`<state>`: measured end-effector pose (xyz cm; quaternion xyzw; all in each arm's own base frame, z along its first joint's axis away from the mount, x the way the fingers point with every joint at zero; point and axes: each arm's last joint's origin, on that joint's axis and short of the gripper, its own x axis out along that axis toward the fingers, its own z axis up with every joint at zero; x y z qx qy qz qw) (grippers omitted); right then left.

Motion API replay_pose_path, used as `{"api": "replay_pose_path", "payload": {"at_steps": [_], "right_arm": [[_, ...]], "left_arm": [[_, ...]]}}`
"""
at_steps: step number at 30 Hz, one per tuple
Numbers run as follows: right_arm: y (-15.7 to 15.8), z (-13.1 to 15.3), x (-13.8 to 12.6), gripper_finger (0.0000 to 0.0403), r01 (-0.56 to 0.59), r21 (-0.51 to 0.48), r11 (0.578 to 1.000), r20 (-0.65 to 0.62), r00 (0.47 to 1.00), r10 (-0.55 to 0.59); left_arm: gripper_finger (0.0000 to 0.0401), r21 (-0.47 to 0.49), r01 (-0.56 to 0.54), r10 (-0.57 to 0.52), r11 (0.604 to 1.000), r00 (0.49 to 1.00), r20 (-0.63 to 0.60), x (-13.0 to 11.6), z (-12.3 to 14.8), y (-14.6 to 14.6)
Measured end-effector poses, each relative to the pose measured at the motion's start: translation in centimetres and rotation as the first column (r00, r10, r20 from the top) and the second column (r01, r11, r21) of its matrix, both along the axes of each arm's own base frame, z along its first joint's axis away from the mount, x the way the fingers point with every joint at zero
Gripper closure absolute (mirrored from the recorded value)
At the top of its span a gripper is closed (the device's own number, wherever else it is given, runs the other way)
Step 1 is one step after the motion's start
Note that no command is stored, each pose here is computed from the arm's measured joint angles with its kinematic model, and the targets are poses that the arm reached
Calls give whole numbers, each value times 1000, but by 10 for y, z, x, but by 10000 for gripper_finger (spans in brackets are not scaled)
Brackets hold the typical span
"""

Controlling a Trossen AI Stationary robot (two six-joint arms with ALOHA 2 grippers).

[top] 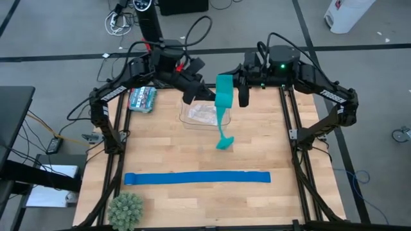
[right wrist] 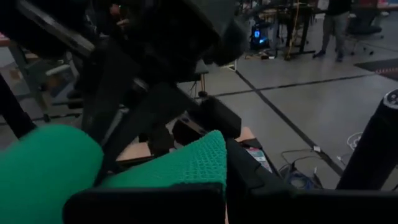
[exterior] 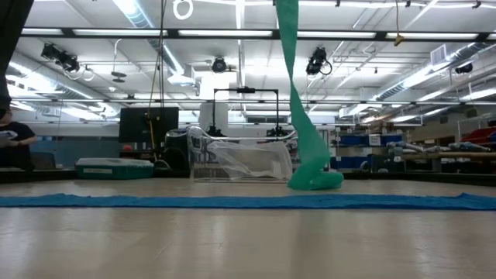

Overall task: Roll bandage
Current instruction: Roll the green bandage

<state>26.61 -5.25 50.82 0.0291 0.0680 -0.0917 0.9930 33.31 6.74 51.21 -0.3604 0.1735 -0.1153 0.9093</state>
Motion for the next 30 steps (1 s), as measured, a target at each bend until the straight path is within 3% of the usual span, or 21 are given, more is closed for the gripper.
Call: {"api": "replay_pose_path", "payload": {"at_steps": [14, 24, 30], "right_arm": [[16, 18, -11, 403, -65, -151, 986, 112, 990, 83], [30, 20, -9, 397, -111, -176, 978, 119, 984, 133], [30, 17, -6, 348, -124, -112, 986, 116, 984, 137]], "left_arm": [[389, 37, -70, 70, 997, 998, -1, 0, -3, 16], [389, 36, -104, 103, 994, 995, 19, -2, -1, 27], [389, 26, -117, 116, 993, 992, 43, -2, 2, 30]]}}
